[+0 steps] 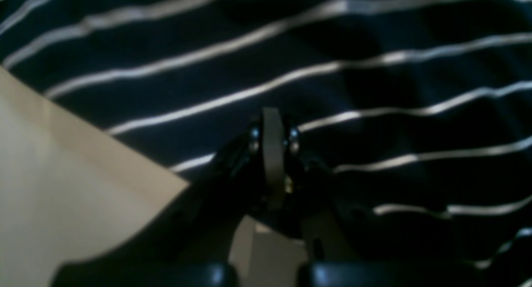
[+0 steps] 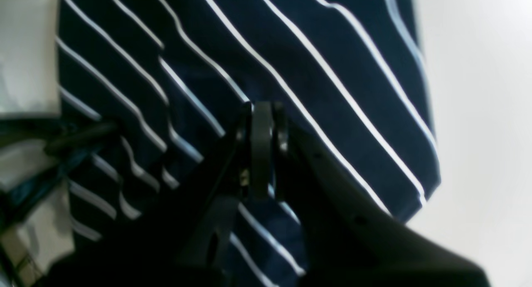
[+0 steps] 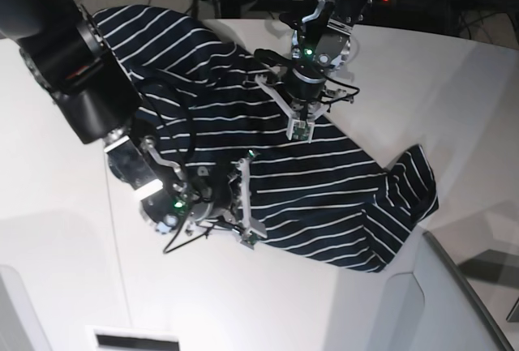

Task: Layout the t-shirt on the table in an organized manner, then fold the t-shirt properly
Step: 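Grasp the shirt body with both grippers and drag it to reposition, then release the shirt and raise the left gripper away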

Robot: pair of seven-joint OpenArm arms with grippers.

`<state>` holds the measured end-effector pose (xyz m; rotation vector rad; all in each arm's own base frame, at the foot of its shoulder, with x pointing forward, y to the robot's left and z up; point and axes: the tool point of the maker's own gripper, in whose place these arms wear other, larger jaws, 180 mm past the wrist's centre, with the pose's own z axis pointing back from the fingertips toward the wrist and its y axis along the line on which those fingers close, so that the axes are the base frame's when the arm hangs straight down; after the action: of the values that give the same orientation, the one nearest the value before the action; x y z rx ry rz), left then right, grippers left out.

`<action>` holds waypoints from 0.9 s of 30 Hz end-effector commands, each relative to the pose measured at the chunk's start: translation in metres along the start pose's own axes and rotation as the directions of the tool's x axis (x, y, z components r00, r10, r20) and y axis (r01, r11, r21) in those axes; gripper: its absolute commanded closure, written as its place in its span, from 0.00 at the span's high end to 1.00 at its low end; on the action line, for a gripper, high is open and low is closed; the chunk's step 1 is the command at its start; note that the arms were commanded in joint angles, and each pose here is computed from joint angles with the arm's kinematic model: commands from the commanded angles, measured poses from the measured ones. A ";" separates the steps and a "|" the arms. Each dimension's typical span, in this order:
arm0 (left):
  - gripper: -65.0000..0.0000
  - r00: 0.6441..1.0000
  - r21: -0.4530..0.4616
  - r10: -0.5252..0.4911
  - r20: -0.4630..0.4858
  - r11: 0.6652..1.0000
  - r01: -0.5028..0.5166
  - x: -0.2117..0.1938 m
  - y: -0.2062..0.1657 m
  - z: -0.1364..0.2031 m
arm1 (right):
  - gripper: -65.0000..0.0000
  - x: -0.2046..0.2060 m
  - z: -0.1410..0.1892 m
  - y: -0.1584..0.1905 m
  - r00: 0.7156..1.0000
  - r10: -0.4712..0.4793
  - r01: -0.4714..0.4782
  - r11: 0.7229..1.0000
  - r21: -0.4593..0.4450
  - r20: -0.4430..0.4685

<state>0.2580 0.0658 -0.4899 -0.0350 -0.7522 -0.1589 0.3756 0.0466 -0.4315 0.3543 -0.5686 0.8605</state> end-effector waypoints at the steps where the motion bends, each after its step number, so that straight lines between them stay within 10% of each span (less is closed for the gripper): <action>1: 0.00 1.000 0.018 -0.010 -0.016 1.000 0.010 -0.002 0.009 -0.002 | 0.02 0.025 0.005 -0.015 0.999 0.003 -0.001 1.000 -0.026 0.051; 9: 0.00 0.999 0.097 -0.014 -0.034 0.995 0.017 -0.010 0.035 -0.002 | 0.09 0.024 -0.004 -0.036 0.992 -0.099 0.103 0.994 -0.040 0.083; 17: 0.00 1.000 0.092 -0.011 -0.030 0.996 0.014 -0.008 0.032 -0.003 | 0.92 0.026 0.023 -0.088 0.923 -0.315 0.338 0.938 -0.076 0.220; 27: 0.00 0.999 0.092 -0.011 -0.031 0.996 0.014 -0.008 0.032 -0.003 | 0.84 -0.021 -0.004 -0.078 0.911 -0.384 0.397 0.916 -0.065 0.150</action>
<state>0.2650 0.0964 -0.4919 0.0557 -0.7688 -0.1429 0.4061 -0.0293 -0.4778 0.3823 -0.5530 0.4128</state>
